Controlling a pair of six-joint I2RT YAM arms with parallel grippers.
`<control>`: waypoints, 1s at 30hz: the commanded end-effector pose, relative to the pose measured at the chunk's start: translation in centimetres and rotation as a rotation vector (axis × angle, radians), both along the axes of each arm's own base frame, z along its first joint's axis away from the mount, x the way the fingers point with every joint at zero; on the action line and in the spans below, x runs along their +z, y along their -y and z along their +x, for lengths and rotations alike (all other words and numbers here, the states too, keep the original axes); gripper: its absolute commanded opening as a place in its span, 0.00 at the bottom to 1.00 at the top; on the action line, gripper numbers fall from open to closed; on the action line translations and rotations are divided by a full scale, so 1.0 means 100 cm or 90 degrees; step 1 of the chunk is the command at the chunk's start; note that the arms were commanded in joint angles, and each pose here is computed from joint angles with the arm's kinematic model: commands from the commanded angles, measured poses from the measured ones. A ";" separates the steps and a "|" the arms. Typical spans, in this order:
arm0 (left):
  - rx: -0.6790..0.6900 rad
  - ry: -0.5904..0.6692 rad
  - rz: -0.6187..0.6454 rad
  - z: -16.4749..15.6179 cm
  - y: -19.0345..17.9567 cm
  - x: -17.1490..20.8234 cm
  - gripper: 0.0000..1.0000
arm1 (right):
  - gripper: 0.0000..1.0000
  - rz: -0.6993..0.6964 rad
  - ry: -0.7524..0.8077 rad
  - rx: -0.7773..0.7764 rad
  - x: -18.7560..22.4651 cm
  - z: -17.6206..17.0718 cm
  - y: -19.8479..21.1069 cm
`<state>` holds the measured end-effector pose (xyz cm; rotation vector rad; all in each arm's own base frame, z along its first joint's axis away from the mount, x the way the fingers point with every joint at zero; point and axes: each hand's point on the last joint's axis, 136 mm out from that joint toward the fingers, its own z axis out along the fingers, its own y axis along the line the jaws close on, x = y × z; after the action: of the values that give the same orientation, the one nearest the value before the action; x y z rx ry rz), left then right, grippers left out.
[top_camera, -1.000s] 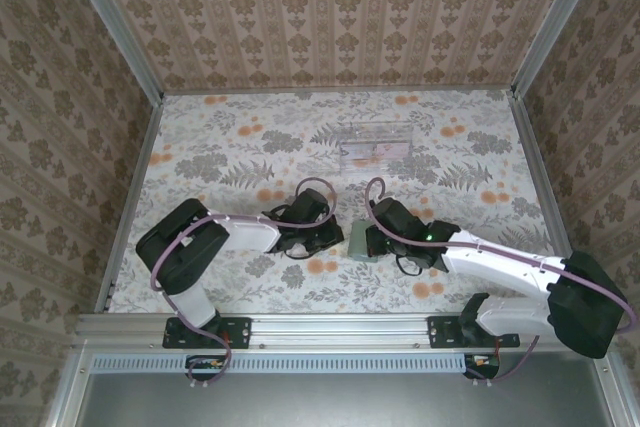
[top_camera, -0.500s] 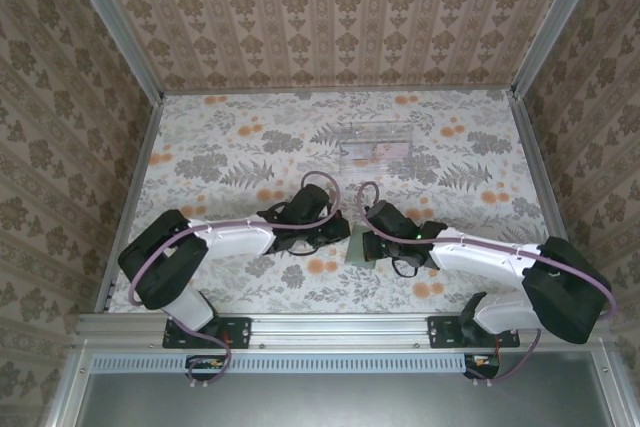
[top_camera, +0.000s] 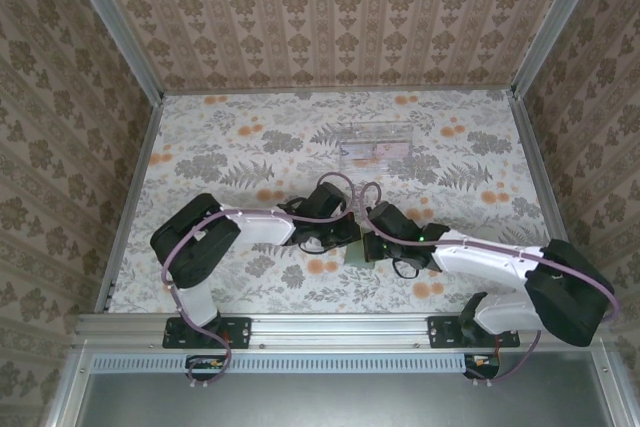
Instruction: Take the credit cards out of the card holder
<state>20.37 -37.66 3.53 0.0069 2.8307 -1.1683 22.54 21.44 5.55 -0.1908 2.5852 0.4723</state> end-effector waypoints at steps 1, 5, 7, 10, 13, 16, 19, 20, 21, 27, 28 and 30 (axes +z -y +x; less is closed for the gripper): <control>0.041 -0.067 0.121 -0.011 -0.042 -0.044 0.00 | 0.00 0.023 0.017 -0.022 0.012 0.001 0.013; 0.037 -0.078 0.129 -0.012 -0.042 -0.049 0.00 | 0.00 0.039 0.030 -0.042 0.021 0.000 0.027; 0.034 -0.085 0.127 -0.013 -0.040 -0.053 0.00 | 0.00 0.041 0.031 -0.049 0.022 -0.001 0.033; 0.025 -0.080 0.102 -0.011 -0.032 -0.047 0.00 | 0.00 0.044 0.024 -0.049 0.018 -0.003 0.034; 0.023 -0.032 0.080 -0.004 -0.026 -0.023 0.00 | 0.00 0.050 0.009 -0.048 0.010 -0.003 0.030; 0.010 0.018 0.067 0.000 -0.019 0.003 0.00 | 0.00 0.046 0.002 -0.053 0.003 -0.003 0.030; 0.000 0.030 0.082 -0.001 -0.019 0.009 0.00 | 0.00 0.039 0.005 -0.025 0.006 -0.003 0.025; -0.001 0.025 0.086 -0.001 -0.019 0.006 0.00 | 0.10 0.024 0.009 -0.017 0.007 -0.003 0.024; -0.002 0.020 0.085 -0.002 -0.018 0.004 0.00 | 0.22 0.009 0.013 -0.016 0.007 -0.003 0.025; 0.003 0.027 0.049 -0.001 -0.010 0.010 0.01 | 0.51 -0.059 0.037 0.017 0.011 0.003 0.022; 0.004 0.033 0.051 -0.001 -0.011 0.012 0.01 | 0.52 -0.077 0.038 0.021 0.010 0.004 0.023; 0.009 0.040 0.052 0.000 -0.014 0.015 0.04 | 0.52 -0.108 0.037 0.025 0.007 0.008 0.024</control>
<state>20.30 -36.32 3.78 0.0053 2.8593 -1.0315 22.80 19.78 6.35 -0.2533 2.5619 0.3879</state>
